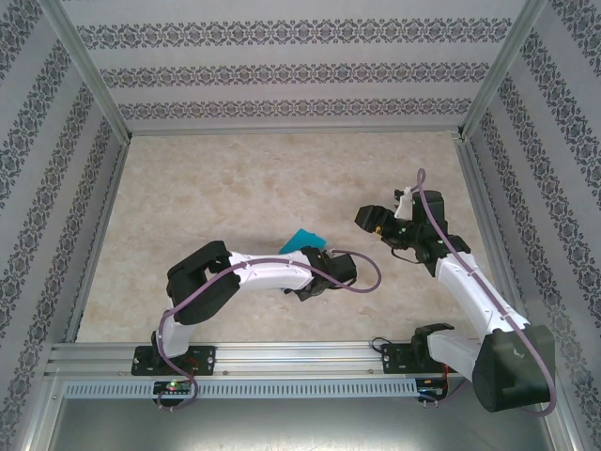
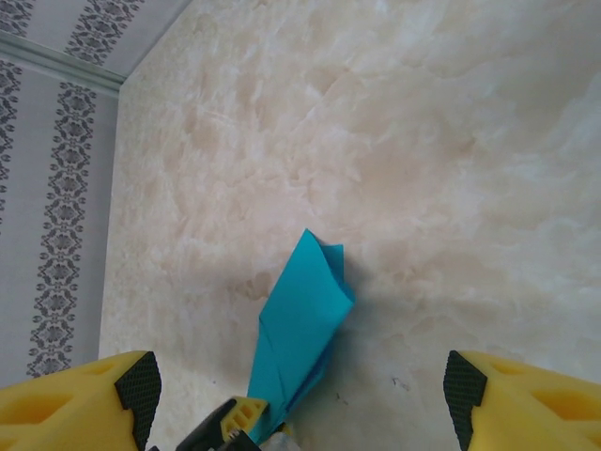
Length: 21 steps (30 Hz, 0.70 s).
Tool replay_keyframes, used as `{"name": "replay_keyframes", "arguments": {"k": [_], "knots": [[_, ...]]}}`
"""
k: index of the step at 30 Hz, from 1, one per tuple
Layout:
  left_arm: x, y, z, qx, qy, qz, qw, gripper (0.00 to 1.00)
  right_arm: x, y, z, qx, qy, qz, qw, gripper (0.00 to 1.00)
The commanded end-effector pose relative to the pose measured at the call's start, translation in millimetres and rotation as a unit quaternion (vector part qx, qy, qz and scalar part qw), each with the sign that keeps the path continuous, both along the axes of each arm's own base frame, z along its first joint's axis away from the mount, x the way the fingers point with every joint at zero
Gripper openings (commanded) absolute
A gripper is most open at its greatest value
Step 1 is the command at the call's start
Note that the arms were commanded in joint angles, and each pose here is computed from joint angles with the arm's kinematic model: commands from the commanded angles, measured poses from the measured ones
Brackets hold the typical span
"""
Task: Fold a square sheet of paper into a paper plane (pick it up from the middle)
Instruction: Turn over the paper at the center of the table.
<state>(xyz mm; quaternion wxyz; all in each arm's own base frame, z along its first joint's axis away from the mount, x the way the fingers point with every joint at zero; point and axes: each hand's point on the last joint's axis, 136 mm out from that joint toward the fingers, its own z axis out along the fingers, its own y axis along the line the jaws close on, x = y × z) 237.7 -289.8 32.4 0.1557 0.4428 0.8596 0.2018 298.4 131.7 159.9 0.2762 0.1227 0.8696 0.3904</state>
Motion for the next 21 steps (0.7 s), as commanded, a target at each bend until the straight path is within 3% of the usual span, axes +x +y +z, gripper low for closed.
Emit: {"name": "replay_keyframes", "arguments": {"k": [1, 7, 13, 17, 21], "knots": [[-8.2, -16.5, 12.6, -0.062, 0.020, -0.003, 0.998, 0.44, -6.7, -0.9, -3.7, 0.002, 0.000, 0.007, 1.000, 0.81], [-18.3, -36.4, 37.9, -0.143, 0.054, -0.011, 0.988, 0.68, -10.9, 1.1, -6.6, 0.011, 0.004, 0.011, 1.000, 0.80], [-24.1, -33.7, 75.1, -0.240, 0.088, 0.009, 0.967, 0.75, -17.2, 3.0, -13.1, 0.023, 0.012, 0.009, 1.000, 0.77], [-18.8, -14.7, 100.7, -0.324, 0.115, 0.049, 0.938, 0.75, -21.5, 15.4, -15.7, 0.040, 0.016, 0.019, 0.999, 0.70], [4.0, 21.2, 105.8, -0.404, 0.136, 0.134, 0.895, 0.75, -26.7, 40.8, -15.5, 0.041, 0.018, 0.040, 0.998, 0.62]]}}
